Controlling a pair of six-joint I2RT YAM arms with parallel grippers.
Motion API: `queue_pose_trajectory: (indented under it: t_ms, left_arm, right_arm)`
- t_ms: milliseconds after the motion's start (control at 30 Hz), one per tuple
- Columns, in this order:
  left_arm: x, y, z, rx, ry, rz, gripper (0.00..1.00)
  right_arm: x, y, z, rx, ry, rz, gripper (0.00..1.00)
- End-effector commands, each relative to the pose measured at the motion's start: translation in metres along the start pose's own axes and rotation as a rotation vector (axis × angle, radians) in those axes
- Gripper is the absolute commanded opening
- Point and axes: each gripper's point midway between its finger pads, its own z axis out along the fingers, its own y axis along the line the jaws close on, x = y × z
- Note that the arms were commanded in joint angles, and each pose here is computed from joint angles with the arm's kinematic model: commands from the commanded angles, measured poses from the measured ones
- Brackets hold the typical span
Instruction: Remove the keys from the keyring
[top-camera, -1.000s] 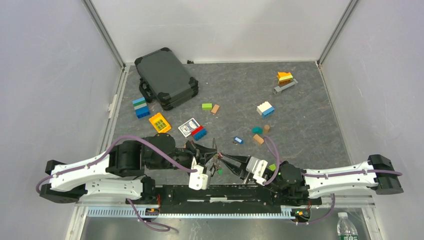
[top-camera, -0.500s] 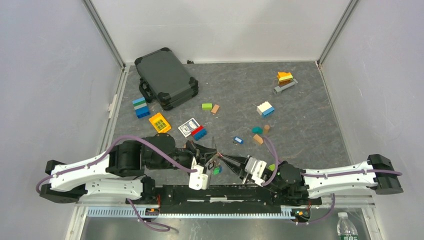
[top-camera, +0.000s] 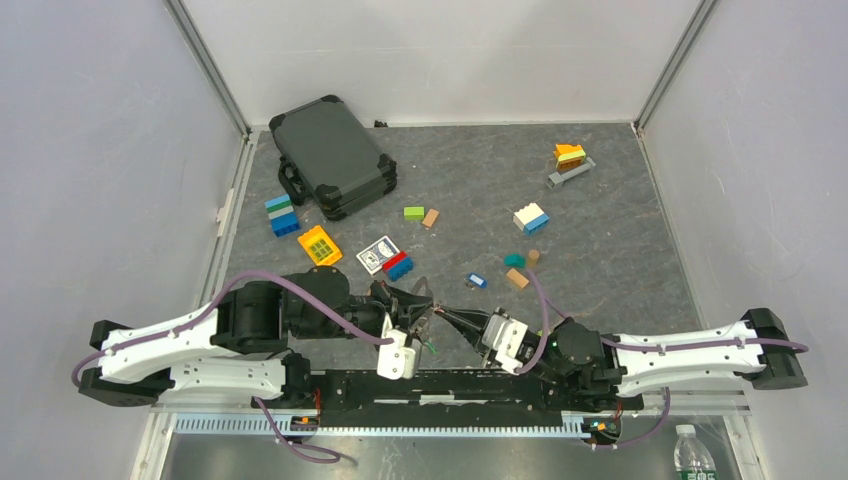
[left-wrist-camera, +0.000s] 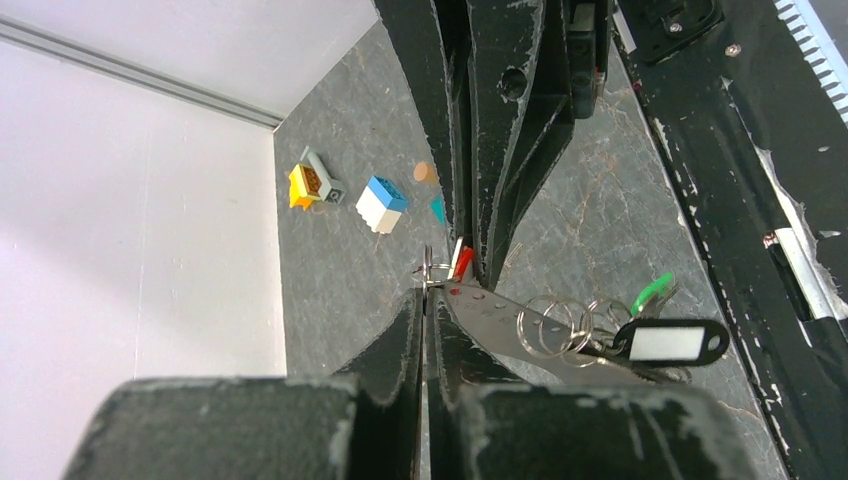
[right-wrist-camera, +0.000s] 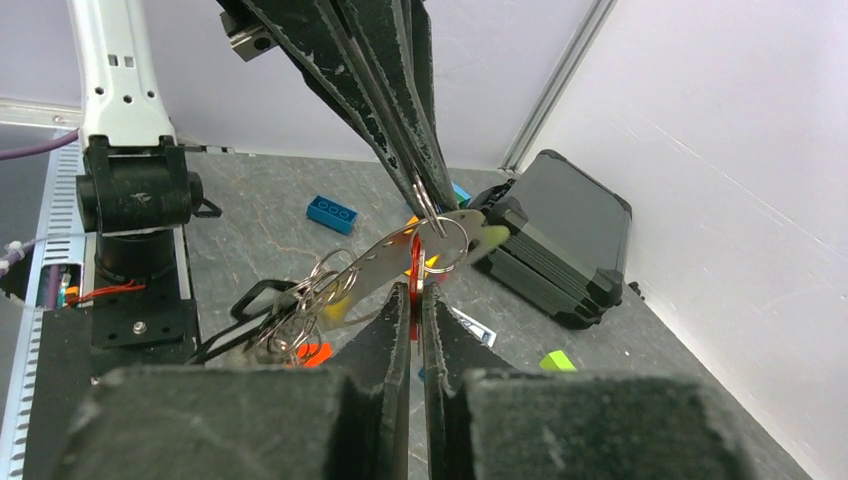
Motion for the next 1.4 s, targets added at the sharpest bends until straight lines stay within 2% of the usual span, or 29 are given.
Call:
queue_pose_trajectory:
  t_ms: [0, 567, 767, 1133, 1367]
  left_arm:
    - [-0.014, 0.015, -0.005, -0.06, -0.05, -0.023, 0.02]
    - [-0.007, 0.016, -0.007, -0.061, -0.013, -0.006, 0.02]
    - [-0.007, 0.012, -0.008, -0.036, -0.016, 0.031, 0.02]
    - [-0.002, 0.008, -0.011, 0.005, 0.018, 0.072, 0.02]
    - [-0.001, 0.007, -0.013, 0.007, 0.02, 0.073, 0.02]
  right_arm:
    - [-0.031, -0.005, 0.003, -0.043, -0.034, -0.018, 0.01]
    - [-0.049, -0.006, -0.005, -0.143, 0.024, -0.061, 0.0]
    - [-0.052, -0.009, -0.005, -0.162, 0.111, -0.054, 0.0]
    - [-0.034, -0.007, -0.01, -0.235, 0.309, -0.138, 0.0]
    - [-0.03, -0.014, -0.014, -0.23, 0.373, -0.176, 0.0]
